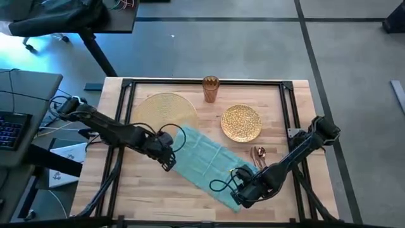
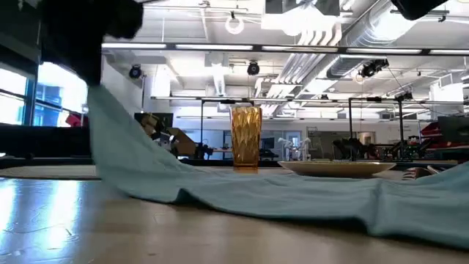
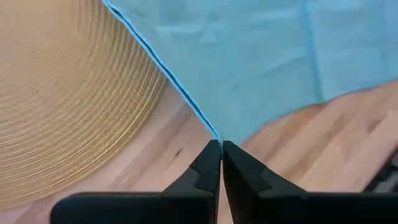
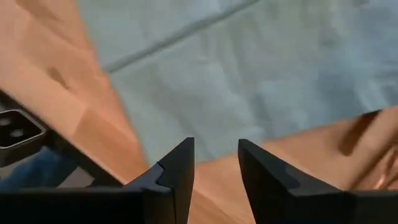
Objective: Set table place
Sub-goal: Fold the blue table napkin
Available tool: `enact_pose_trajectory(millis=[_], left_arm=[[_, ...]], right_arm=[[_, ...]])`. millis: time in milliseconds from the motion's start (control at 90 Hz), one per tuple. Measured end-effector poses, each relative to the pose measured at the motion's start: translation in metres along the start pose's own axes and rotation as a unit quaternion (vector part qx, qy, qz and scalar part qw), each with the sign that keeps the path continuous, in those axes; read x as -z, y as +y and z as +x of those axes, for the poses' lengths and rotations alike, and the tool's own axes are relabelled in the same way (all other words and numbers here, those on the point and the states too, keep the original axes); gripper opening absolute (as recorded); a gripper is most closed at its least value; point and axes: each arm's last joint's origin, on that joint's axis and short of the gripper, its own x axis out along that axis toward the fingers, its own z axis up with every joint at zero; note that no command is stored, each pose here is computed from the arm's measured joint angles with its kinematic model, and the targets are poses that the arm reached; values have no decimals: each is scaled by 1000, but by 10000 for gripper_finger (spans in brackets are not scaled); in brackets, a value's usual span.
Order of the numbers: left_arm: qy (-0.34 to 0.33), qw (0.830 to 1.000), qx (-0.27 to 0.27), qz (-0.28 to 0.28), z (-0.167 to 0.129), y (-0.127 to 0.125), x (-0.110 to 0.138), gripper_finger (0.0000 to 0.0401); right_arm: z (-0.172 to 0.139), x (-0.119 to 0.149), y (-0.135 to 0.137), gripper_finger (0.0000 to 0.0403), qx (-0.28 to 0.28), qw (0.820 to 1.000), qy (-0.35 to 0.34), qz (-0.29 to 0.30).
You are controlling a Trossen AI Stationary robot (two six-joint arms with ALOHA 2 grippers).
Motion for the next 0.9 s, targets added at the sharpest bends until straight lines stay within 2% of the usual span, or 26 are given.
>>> enact_pose_trajectory(millis=[89,178,289,489,667,789,844,900], left_arm=[[-8,1000,7,-2,-8,-2,4,0],[-6,1000,22,-3,-15,-6,10,0],[3,999,33,3,-22,-13,21,0],[5,998,67,9,-46,-29,43,0],[-28,995,91,-15,-59,-37,56,0],[-40,994,95,-30,-59,-40,62,0],[-44,994,92,-34,-57,-41,64,0],[-48,994,93,-38,-56,-42,64,0]], right_arm=[[5,-1,-6,110,16,1000,0,0],[24,-5,-18,110,39,998,38,-8],[49,-23,-29,110,17,997,80,-17],[74,-74,-42,100,-32,998,57,-6],[82,-137,-45,91,-44,998,-23,-39],[73,-182,-33,90,-55,981,-121,-139],[61,-200,-26,90,-49,970,-152,-184],[44,-215,-20,89,-43,964,-164,-205]])
